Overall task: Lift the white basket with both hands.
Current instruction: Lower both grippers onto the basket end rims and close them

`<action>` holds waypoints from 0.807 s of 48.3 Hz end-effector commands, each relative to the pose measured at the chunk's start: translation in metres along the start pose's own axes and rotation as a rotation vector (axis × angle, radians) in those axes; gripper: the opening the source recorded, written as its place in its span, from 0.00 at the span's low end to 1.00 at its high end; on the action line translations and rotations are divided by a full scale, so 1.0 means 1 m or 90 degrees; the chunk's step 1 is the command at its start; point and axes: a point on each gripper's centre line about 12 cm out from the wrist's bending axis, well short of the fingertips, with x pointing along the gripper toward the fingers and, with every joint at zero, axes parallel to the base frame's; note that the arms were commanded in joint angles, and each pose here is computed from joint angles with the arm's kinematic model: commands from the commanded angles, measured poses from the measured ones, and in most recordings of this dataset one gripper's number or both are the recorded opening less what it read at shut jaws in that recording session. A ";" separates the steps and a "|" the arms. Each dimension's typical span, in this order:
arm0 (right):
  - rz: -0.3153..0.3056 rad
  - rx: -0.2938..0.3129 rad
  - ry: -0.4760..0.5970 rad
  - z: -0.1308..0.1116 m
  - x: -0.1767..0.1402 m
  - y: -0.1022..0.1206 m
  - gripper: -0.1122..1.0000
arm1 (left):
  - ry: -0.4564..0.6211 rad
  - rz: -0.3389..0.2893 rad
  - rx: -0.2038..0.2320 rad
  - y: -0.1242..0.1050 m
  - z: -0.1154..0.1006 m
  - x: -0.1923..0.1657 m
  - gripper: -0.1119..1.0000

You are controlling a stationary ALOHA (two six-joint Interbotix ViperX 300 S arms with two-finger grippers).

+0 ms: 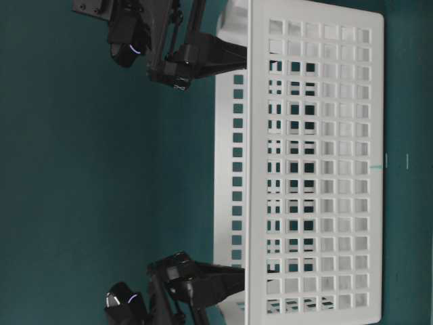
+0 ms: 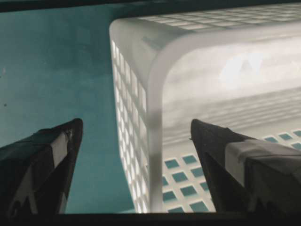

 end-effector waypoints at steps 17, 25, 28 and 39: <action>-0.001 0.005 0.000 -0.001 0.002 0.001 0.94 | -0.008 -0.019 0.004 -0.004 0.002 0.000 0.89; -0.006 0.009 0.004 -0.002 0.002 0.000 0.77 | -0.006 -0.017 0.005 -0.003 0.001 0.001 0.66; -0.010 0.008 0.006 -0.002 0.001 0.000 0.61 | -0.003 -0.008 0.006 -0.002 0.000 0.002 0.51; -0.030 0.008 0.015 -0.003 0.001 -0.004 0.25 | 0.000 0.000 0.004 0.000 -0.001 0.002 0.11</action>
